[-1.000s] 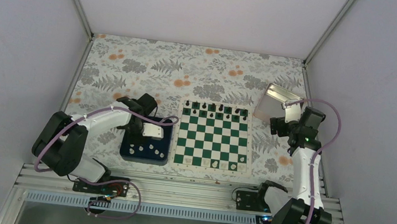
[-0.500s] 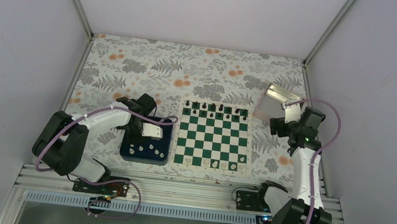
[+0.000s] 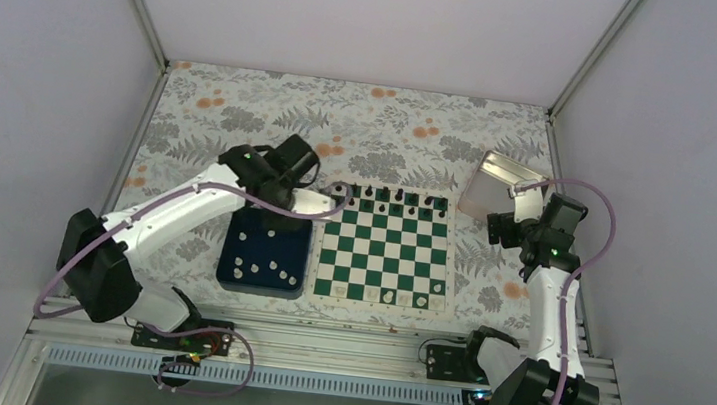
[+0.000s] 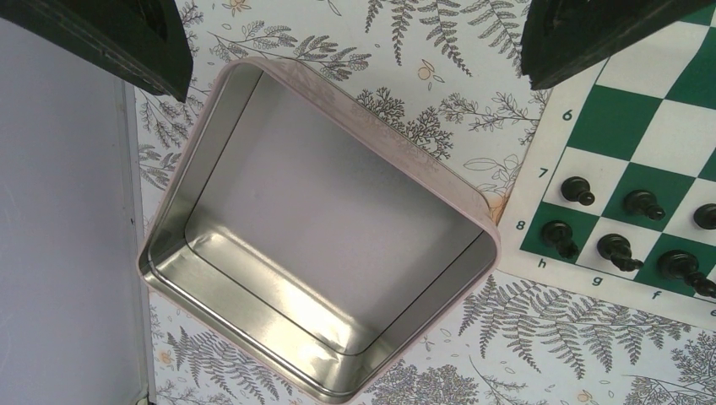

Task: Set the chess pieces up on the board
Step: Pick up the chess piece from the storage box, then place the chess piece on the chessboard, then pick up the chess piece from the storage box.

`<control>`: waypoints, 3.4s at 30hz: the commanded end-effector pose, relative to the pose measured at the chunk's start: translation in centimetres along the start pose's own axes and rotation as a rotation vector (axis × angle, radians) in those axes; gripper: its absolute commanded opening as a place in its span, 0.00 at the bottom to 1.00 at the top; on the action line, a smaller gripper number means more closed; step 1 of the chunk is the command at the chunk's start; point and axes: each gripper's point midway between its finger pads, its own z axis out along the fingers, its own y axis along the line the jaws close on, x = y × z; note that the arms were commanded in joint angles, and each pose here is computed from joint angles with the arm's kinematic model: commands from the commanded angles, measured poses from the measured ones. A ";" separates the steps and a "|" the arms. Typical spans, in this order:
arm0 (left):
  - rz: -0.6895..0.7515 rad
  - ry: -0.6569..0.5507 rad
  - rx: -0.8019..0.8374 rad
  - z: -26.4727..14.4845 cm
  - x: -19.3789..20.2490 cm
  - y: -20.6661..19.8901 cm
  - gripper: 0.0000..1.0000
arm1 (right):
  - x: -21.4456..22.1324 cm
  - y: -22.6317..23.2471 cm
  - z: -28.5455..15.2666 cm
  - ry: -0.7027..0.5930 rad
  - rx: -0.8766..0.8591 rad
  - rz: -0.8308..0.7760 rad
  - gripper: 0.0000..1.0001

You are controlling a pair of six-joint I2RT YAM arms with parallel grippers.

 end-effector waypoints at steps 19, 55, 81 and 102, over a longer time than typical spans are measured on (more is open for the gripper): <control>0.387 -0.039 0.184 5.6 -15.4 -9.8 0.09 | -0.8 -0.2 -0.4 -0.029 -0.001 -0.006 1.00; 0.456 0.042 0.336 10.9 -13.7 -14.6 0.09 | -0.7 -0.1 -0.4 -0.029 -0.009 -0.008 1.00; 0.419 -0.070 0.207 1.5 -16.5 -11.8 0.35 | -0.7 0.1 -0.4 -0.030 -0.018 -0.013 1.00; 0.061 0.085 -0.007 -1.7 2.9 -3.4 0.41 | -0.5 0.2 -0.2 -0.022 -0.027 -0.015 1.00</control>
